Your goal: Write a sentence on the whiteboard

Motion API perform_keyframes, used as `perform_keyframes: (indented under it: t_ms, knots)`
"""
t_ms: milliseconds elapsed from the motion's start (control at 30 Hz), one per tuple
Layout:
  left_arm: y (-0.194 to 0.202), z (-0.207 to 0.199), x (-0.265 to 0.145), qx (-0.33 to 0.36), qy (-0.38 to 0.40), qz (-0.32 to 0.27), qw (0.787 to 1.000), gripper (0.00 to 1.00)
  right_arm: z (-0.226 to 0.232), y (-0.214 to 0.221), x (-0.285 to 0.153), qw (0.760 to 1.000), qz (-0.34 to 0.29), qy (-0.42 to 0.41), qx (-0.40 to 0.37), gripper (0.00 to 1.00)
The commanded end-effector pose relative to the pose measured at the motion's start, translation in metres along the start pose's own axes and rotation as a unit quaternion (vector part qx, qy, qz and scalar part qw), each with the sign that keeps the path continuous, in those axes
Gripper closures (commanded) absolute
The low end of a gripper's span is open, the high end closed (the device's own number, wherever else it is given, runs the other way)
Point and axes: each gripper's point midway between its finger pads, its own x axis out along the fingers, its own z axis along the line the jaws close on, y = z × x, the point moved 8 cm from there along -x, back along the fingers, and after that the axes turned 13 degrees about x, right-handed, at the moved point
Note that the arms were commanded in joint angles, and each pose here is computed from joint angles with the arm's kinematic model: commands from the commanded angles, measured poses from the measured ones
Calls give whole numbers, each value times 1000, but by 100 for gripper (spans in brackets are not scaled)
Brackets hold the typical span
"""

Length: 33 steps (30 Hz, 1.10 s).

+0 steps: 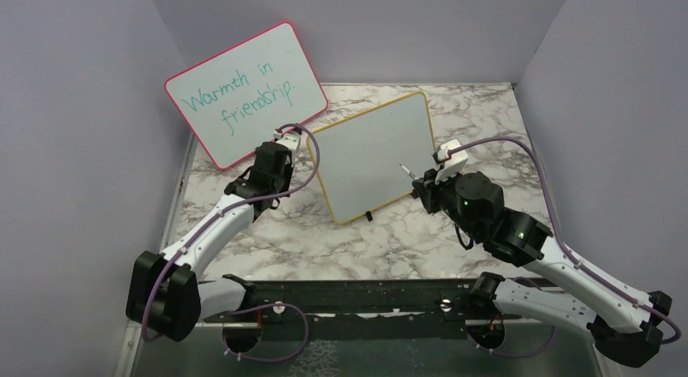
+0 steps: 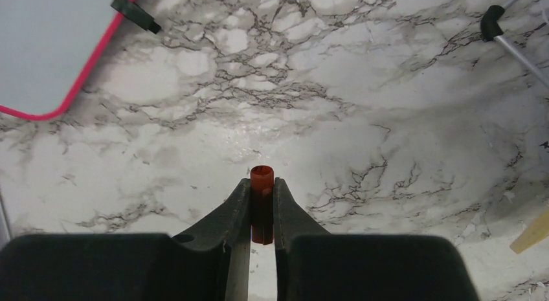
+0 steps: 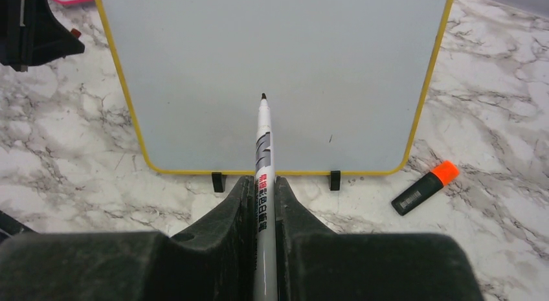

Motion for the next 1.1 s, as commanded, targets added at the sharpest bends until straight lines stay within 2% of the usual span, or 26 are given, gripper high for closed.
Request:
perform_keyframes:
  t_ms: [0, 300, 600, 700, 867, 900, 933, 967, 1067]
  knots:
    - [2, -2, 14, -71, 32, 37, 996, 100, -8, -5, -1, 999, -36, 29, 5, 99]
    - [26, 4, 51, -124, 42, 116, 985, 89, -11, -1, 0, 999, -40, 36, -1, 99]
    - [42, 12, 73, -147, 50, 160, 975, 60, -12, -1, 0, 998, -44, 39, -3, 99]
    - [43, 12, 74, -145, 53, 165, 974, 54, -13, 1, 0, 998, -42, 41, -3, 99]
    - [19, 26, 54, -142, 37, 115, 982, 36, -12, 0, -1, 998, -40, 38, -2, 99]
    - [13, 28, 48, -143, 36, 99, 984, 24, -12, 1, -1, 999, -39, 38, -2, 99]
    - [6, 30, 41, -144, 37, 80, 986, 5, -12, 1, -1, 999, -37, 38, -3, 99]
    - [-1, 32, 34, -145, 39, 60, 987, 2, -12, 1, -1, 999, -36, 38, -3, 99]
    - [-17, 38, 15, -155, 33, 7, 987, 1, -11, 2, 0, 999, -34, 36, -2, 99]
